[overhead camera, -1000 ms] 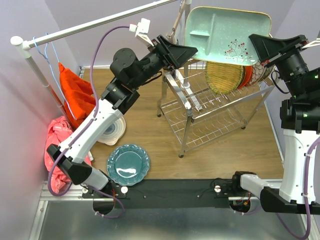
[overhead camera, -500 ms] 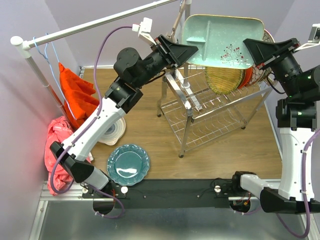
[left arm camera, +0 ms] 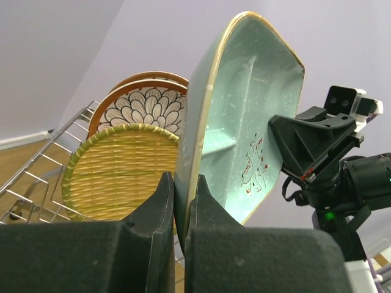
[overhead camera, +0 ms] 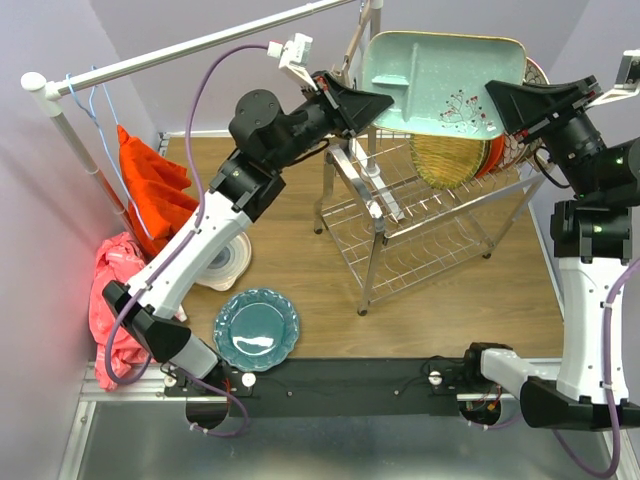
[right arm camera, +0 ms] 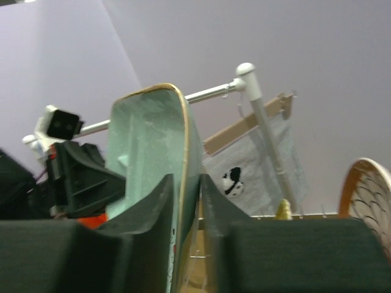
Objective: Load the plates into the dish rack
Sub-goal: Pass the plate from the right arm to the left
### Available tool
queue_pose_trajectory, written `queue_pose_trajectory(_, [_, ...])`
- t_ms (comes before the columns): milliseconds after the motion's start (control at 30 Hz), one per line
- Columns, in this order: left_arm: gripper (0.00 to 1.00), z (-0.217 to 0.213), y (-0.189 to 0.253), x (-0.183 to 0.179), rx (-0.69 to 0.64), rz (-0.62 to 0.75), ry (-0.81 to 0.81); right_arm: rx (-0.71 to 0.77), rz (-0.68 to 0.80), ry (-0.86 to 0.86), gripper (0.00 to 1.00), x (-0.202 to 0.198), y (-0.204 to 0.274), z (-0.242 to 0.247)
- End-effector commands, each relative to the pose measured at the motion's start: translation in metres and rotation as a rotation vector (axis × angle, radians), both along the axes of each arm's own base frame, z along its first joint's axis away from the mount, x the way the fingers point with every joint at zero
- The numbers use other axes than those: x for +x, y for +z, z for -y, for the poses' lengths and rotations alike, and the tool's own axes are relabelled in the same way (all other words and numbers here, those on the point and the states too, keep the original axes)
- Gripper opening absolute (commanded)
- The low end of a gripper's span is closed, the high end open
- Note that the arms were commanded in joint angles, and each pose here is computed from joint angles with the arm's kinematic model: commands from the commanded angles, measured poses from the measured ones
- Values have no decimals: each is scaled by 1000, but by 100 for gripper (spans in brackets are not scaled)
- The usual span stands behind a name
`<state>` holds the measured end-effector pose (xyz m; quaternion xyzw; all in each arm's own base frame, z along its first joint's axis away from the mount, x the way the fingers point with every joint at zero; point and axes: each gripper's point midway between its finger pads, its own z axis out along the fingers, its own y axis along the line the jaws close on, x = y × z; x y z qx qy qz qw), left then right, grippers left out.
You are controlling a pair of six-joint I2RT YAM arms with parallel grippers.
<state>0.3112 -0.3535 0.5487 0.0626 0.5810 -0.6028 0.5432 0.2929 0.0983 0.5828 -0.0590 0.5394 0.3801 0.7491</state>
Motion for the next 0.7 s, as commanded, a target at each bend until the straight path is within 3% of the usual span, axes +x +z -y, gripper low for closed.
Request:
queue_pose_trajectory(0, [0,-43,66,-28,-137,151,-46,-139,182,156,42,-49,19,-29])
queue_pose_trajectory(33, [0,-46,70,-32,-140,171,-58,-148,166,168,55,-48,14,-30])
queue_pose_trajectory(200, [0,-68,82,-32,-122,218,-34,-191,109,238,67,-49,-3,-38])
queue_pose_trajectory(333, [0,-77,88,-38,-66,277,-37,-247,107,251,85,-54,-3,-41])
queue_pose_trajectory(367, [0,-78,88,-38,-26,323,-19,-296,165,263,86,-66,8,-44])
queue_pose_trajectory(500, [0,-86,88,-41,78,417,23,-368,162,310,91,-77,10,-49])
queue_pose_trajectory(667, [0,-93,89,-49,162,548,43,-426,121,277,91,-66,4,-44])
